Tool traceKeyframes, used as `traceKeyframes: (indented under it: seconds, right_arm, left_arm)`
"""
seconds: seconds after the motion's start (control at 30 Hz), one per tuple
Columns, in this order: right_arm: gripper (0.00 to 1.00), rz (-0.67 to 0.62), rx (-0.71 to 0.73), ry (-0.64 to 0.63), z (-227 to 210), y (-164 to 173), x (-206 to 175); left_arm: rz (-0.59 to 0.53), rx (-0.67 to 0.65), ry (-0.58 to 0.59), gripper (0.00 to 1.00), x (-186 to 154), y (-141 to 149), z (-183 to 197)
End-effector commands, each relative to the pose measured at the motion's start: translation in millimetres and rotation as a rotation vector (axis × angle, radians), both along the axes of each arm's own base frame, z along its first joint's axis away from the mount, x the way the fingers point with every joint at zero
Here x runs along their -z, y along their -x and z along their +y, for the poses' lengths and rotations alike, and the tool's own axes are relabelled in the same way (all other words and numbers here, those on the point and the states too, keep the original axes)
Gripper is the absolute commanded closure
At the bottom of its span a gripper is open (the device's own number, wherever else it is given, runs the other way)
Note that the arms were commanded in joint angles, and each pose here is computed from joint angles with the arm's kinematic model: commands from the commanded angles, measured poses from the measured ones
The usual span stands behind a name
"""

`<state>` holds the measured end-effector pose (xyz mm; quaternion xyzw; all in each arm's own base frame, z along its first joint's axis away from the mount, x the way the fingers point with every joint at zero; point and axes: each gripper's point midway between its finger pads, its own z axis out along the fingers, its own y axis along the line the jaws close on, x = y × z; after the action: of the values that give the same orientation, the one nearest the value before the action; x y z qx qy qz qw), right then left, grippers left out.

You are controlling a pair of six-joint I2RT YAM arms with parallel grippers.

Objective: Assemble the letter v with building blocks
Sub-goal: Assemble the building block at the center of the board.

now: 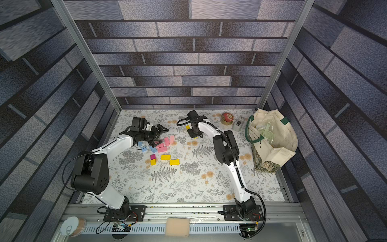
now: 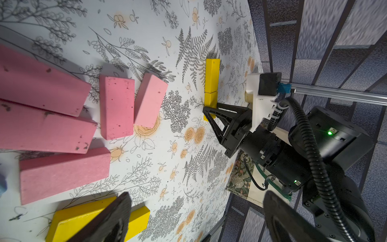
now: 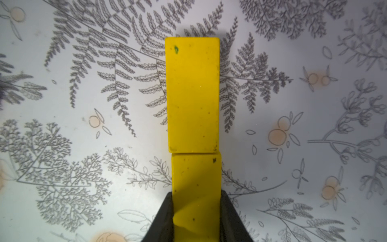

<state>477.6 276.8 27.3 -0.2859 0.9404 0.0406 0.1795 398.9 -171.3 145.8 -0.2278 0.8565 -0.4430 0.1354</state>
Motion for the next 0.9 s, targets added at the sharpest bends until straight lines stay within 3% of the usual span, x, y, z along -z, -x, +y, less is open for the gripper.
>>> traceKeyframes:
  seconds: [0.0,0.87]
  right_arm:
    - [0.78,0.05,0.012,0.038,-2.6,7.9,20.3]
    - [0.73,0.053,0.018,0.04,-0.8,8.4,19.8]
  left_arm:
    - [0.016,0.006,0.012,0.0,0.7,2.3,-2.4]
    - [0.018,0.01,0.012,0.0,0.4,3.2,-3.5]
